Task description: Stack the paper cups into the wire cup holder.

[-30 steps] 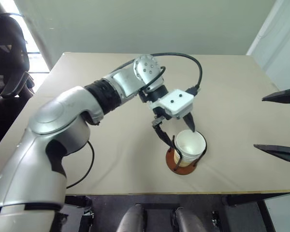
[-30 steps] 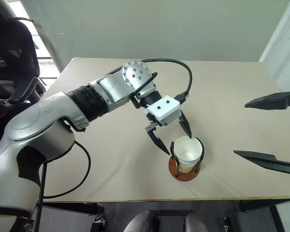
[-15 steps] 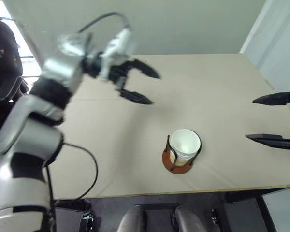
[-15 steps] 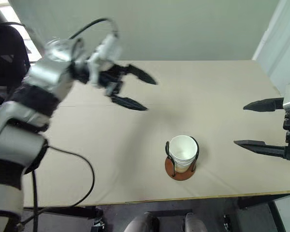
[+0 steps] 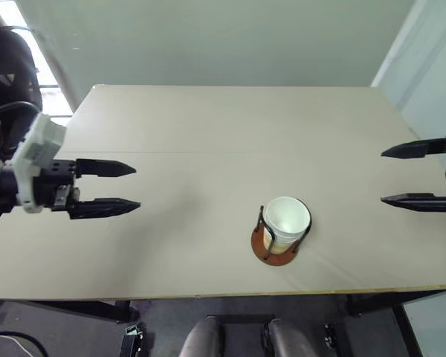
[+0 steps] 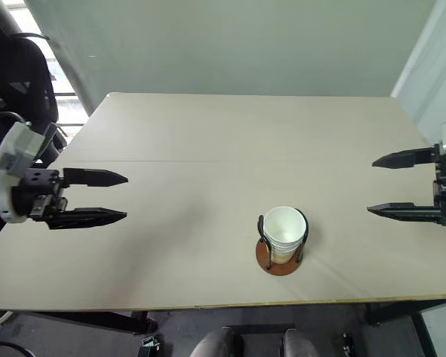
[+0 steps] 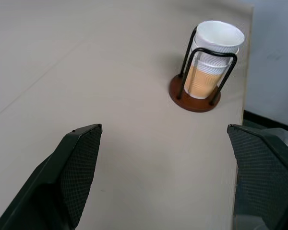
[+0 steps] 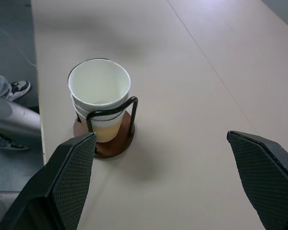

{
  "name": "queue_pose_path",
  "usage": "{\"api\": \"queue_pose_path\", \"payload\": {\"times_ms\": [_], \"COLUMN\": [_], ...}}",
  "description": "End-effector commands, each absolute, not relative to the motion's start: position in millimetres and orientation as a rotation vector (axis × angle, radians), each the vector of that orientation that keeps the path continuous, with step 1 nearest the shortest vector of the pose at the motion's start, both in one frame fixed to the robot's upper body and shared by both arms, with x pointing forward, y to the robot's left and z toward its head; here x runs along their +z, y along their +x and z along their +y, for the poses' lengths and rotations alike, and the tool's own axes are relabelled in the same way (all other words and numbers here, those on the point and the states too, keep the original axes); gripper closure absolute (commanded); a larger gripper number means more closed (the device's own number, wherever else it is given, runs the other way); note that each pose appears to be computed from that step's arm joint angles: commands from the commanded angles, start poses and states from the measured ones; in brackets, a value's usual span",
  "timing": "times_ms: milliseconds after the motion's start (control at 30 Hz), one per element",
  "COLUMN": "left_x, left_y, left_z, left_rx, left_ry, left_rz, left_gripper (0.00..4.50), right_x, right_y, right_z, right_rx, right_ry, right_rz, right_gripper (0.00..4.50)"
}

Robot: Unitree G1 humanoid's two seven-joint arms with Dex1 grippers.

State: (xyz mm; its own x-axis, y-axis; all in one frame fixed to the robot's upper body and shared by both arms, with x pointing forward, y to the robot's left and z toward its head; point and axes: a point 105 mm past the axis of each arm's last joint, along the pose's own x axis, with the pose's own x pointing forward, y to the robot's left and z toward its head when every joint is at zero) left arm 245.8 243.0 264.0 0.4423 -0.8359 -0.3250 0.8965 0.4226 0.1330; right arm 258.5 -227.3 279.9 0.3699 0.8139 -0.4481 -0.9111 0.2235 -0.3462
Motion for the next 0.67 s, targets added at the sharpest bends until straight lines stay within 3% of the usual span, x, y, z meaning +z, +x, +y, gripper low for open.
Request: {"api": "queue_pose_path", "payload": {"times_ms": [33,667], "left_x": [275.5,269.1], "left_y": [234.8,220.5], "left_z": [239.3,238.9], "left_rx": [-1.058,-0.988], "left_ry": [0.342,0.332], "left_rz": [0.181,0.188], "left_gripper": [0.03,0.03], "right_x": [283.1,288.5], "right_y": [269.5,290.3], "right_z": [-216.1,-206.1], "right_rx": [1.261,1.328], "right_ry": [-0.631,-0.670], "right_rz": [0.143,0.124], "right_gripper": [0.00,0.00]}}
